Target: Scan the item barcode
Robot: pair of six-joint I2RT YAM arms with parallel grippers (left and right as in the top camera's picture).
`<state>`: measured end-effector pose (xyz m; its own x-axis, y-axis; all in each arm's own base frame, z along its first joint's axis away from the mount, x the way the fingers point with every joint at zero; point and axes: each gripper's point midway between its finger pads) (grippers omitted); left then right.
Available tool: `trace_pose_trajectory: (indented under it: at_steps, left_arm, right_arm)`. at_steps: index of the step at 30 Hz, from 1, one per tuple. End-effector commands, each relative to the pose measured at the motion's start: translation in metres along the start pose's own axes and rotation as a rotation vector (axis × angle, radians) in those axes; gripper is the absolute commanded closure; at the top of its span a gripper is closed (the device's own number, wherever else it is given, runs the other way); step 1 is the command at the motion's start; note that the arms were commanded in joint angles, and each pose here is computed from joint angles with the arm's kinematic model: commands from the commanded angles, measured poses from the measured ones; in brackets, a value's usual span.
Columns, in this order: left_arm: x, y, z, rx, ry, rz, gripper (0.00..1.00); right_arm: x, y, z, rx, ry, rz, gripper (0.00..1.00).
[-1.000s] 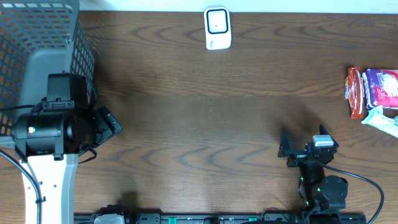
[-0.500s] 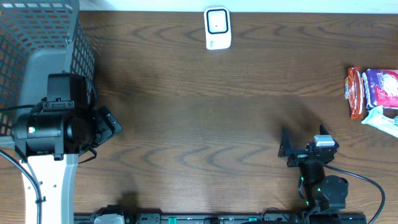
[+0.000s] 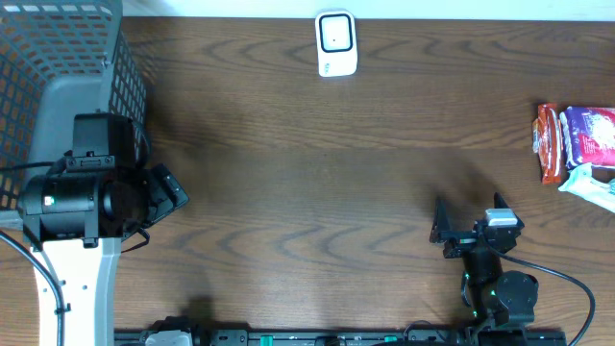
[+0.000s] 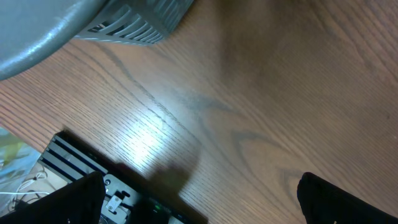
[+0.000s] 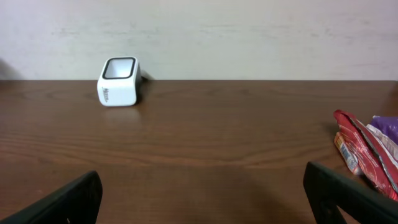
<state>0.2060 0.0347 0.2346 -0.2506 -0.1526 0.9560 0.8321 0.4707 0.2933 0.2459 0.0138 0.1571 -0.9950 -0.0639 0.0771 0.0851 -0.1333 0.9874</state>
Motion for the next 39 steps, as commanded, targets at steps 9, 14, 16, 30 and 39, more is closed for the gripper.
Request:
trace_pose_trajectory:
  at_steps: [9,14,16,30,39]
  left_arm:
    - [0.000,0.001,0.003,0.014,0.015,-0.003,0.02]
    - [0.000,0.001,0.003,0.014,0.014,-0.003,0.02]
    - [0.000,0.001,0.003,0.014,0.014,-0.003,0.02]
    - [0.011,0.000,0.010,-0.014,0.018,-0.060,0.02]
    - [0.018,-0.018,0.011,-0.004,-0.047,-0.131,0.02]
  right_arm:
    - [0.000,0.000,-0.002,-0.015,-0.006,-0.004,0.01]
    - [0.000,0.000,-0.002,-0.015,-0.006,-0.004,0.01]
    - [0.000,0.000,-0.002,-0.015,-0.006,-0.004,0.01]
    - [0.000,0.000,-0.002,-0.015,-0.006,-0.004,0.01]
    - [0.000,0.000,-0.002,-0.015,-0.006,-0.004,0.01]
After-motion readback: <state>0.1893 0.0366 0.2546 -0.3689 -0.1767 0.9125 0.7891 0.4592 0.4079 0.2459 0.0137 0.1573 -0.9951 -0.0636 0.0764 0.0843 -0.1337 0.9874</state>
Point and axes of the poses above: each gripper's point midway between its finger pads, its own x axis back along the fingers, its own z axis along the line the jaws close on, y = z × x, and after that the axes turned 7 degrees about -x, right-handed
